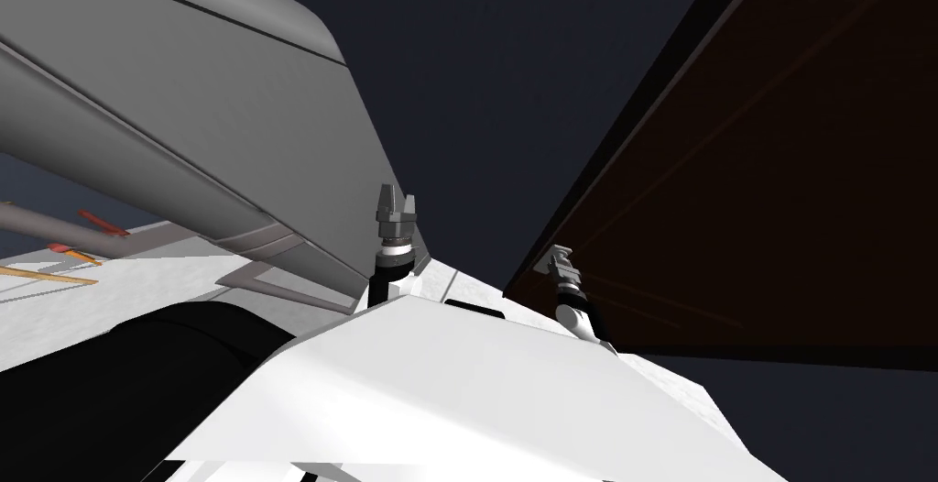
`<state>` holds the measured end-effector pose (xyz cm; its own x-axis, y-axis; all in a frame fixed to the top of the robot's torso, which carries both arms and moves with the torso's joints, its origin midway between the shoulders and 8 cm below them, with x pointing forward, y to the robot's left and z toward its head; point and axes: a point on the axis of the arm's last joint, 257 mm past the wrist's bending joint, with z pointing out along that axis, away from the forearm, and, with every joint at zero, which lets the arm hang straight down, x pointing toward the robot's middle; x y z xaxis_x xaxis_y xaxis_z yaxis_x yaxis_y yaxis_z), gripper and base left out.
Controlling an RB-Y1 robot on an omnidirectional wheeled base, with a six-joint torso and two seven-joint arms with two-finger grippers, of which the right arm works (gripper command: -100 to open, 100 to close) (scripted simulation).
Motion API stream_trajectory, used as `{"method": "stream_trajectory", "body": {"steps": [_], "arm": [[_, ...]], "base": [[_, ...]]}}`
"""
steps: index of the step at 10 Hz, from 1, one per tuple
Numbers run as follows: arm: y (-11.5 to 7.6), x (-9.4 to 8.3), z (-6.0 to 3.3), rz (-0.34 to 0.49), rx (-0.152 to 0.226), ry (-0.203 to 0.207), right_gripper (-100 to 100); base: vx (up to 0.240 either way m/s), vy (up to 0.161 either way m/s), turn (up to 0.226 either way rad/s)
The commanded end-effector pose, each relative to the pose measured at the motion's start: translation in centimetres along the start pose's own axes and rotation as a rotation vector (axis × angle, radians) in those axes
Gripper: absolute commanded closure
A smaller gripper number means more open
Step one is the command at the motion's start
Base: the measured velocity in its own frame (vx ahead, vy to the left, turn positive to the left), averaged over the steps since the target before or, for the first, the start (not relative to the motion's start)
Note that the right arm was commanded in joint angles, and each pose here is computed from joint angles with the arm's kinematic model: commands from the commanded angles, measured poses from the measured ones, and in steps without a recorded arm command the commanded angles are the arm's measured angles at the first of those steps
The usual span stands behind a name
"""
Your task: Pull the door open
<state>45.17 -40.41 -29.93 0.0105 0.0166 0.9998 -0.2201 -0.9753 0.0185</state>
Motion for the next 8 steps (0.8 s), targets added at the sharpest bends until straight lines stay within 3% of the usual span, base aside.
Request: {"method": "stream_trajectory", "body": {"steps": [1,8], "arm": [[0.09,0.05,-0.16,0.002,0.008,0.002,100],[0.52,0.25,-1.1,0.013,0.049,0.007,100]], "base": [[-0.12,-0.046,0.149],[-0.205,-0.06,0.156]]}}
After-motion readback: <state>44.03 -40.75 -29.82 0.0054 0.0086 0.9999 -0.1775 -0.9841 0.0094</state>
